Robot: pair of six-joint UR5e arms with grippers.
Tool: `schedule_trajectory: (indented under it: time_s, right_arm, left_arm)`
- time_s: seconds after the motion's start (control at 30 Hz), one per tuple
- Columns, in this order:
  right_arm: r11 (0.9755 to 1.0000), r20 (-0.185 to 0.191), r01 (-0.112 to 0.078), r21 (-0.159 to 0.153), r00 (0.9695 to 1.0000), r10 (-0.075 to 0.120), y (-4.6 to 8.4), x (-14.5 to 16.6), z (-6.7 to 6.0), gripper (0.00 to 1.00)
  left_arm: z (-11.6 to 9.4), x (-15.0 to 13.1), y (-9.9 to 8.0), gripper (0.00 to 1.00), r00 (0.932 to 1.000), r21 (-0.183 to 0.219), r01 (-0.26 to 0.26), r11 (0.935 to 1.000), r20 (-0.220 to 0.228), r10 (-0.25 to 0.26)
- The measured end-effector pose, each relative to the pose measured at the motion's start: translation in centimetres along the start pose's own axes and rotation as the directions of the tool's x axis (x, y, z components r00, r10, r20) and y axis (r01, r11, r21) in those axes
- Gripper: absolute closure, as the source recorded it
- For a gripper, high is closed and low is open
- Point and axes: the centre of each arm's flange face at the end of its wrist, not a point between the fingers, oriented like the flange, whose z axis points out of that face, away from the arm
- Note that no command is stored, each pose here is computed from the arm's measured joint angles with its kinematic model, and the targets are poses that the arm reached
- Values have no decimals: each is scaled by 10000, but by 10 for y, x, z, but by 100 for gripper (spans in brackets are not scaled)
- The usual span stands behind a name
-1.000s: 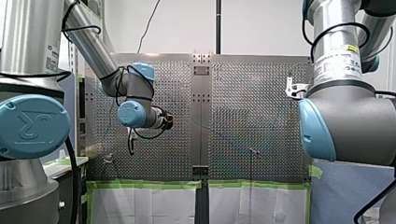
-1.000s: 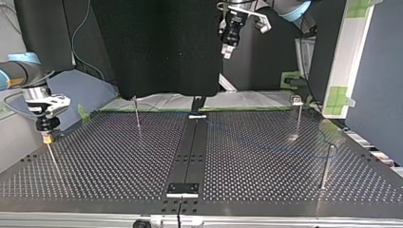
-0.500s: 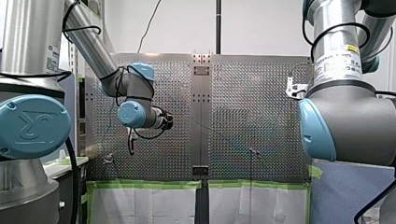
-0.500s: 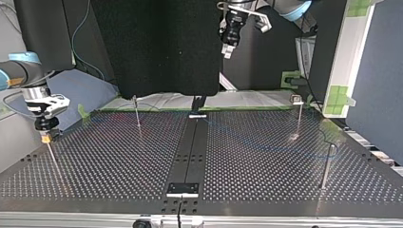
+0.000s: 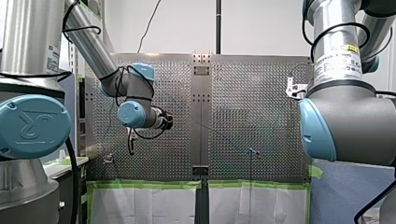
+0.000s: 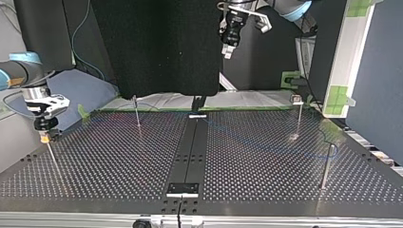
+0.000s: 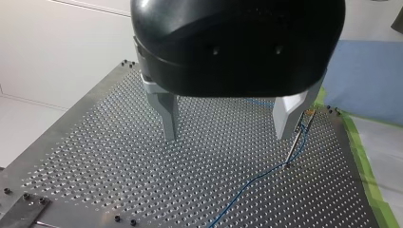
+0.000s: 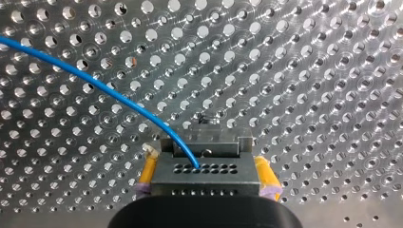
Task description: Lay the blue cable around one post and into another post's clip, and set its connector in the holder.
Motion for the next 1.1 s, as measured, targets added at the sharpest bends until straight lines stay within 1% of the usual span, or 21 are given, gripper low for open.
schedule_trajectory:
  time_s: [0.03,0.07,0.1,0.13,0.17,0.2,0.23,0.27,0.3,0.33,0.4,1.1]
  right_arm:
    - [10000,0,0,2,10000,0,0,0,0,58]
    - [10000,1,0,5,10000,0,0,0,0,53]
    - [10000,2,0,5,10000,0,0,0,0,44]
    - [10000,2,0,7,10000,0,0,0,0,44]
    - [10000,-19,9,16,10000,-9,-1,2,-1,32]
    - [10000,-41,21,33,10000,-21,-1,5,-2,24]
    - [10000,-73,37,44,10000,-37,-1,5,-2,24]
    - [10000,-98,50,47,9999,-50,-1,6,-2,12]
    - [10000,-98,50,51,9999,-50,-1,6,-2,8]
    - [10000,-95,49,50,9999,-49,-1,6,-2,8]
    - [10000,-137,70,52,9999,-69,-1,9,-1,0]
    - [10000,-161,82,54,9998,-82,-1,10,-1,0]
  left_arm:
    - [0,0,0,0,10000,1,0,10000,-1,0]
    - [0,0,0,0,10000,2,0,10000,-1,0]
    - [0,0,0,0,10000,1,0,10000,-2,0]
    - [0,0,0,0,10000,3,0,10000,-2,0]
    - [0,0,0,0,10000,3,0,10000,-2,0]
    - [0,0,0,0,10000,4,-1,10000,-3,1]
    - [0,0,0,0,10000,2,-2,10000,-9,2]
    - [0,0,0,0,10000,1,-4,10000,-11,4]
    - [0,0,0,0,10000,2,-4,10000,-12,4]
    - [-1,1,0,0,10000,-1,-5,10000,-16,5]
    - [-1,1,0,0,10000,-2,-8,10000,-21,8]
    - [-1,1,1,0,10000,-35,1,10000,8,-1]
